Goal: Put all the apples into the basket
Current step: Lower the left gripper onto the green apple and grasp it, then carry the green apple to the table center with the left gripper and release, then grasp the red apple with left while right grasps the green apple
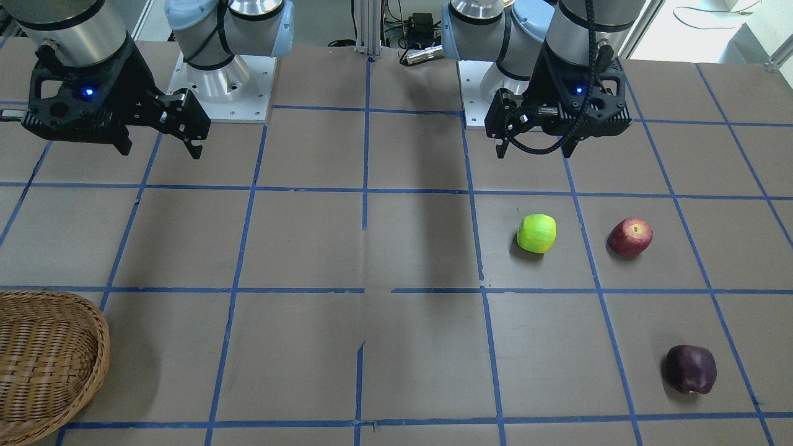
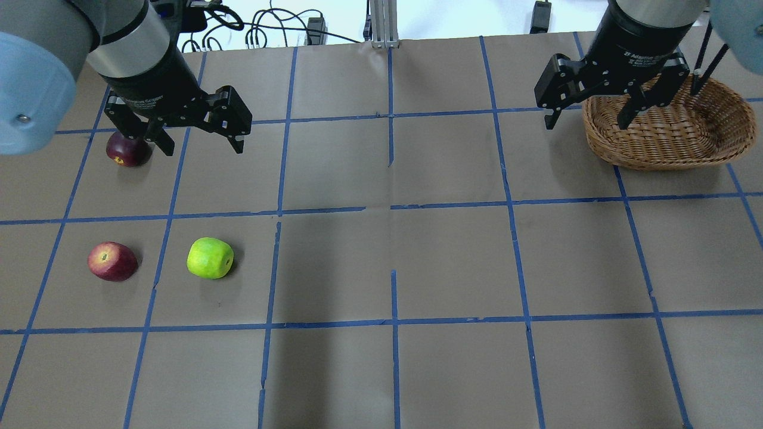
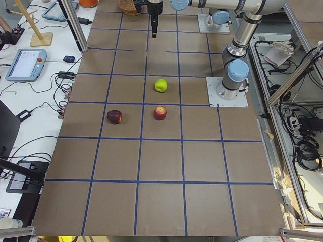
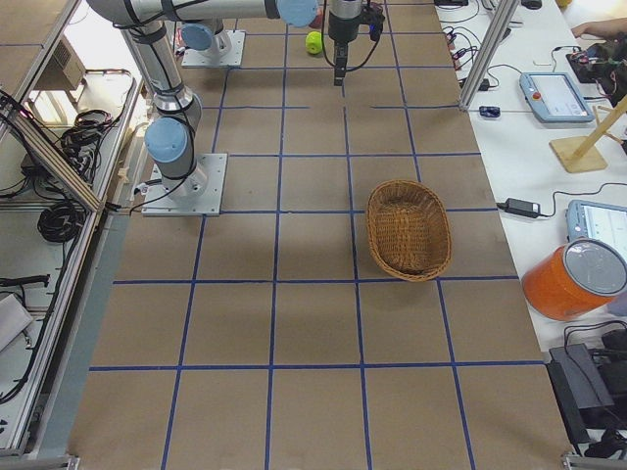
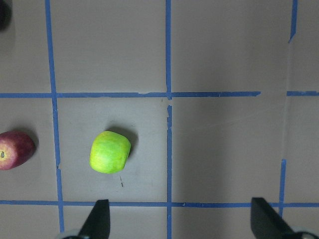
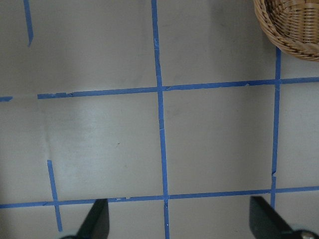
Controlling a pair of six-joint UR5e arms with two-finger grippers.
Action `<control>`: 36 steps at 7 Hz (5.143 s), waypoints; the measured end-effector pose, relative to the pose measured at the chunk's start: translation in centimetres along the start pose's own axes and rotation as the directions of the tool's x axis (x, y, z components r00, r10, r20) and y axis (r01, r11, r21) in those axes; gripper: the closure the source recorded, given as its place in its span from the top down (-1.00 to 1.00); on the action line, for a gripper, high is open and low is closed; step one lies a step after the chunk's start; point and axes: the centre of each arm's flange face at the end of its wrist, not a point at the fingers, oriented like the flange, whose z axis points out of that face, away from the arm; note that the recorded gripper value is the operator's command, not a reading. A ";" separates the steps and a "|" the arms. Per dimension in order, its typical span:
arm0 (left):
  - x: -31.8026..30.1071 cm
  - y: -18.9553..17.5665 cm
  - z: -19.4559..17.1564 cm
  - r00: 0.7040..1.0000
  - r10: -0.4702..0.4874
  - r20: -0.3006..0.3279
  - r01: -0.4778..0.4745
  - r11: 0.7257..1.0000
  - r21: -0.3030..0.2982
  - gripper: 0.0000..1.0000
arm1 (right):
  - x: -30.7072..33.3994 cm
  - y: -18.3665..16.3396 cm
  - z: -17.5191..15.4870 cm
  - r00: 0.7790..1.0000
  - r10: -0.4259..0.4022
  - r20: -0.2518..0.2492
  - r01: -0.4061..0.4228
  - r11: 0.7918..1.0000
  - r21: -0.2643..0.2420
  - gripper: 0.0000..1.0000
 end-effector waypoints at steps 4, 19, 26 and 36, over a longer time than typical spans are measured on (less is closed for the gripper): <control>-1.1 0.1 1.1 1.000 0.019 0.002 -0.019 1.000 -0.024 1.00 | 0.0 0.0 -0.2 1.000 0.001 0.002 -0.001 1.000 0.005 1.00; 0.9 -5.1 24.9 0.997 -0.076 -0.028 0.073 0.994 -0.076 -0.98 | 0.0 0.1 -0.4 1.000 0.003 0.007 -0.003 1.000 0.014 1.00; 20.9 -6.7 31.6 0.902 -0.354 -0.245 0.340 0.935 -0.099 1.00 | 0.1 -3.6 4.7 1.000 0.013 0.002 -0.013 0.998 -0.062 1.00; -20.6 -11.1 20.1 0.998 0.059 0.032 -0.046 0.948 -0.315 1.00 | -23.3 -6.1 21.7 0.949 -0.308 0.072 0.311 0.950 -0.028 1.00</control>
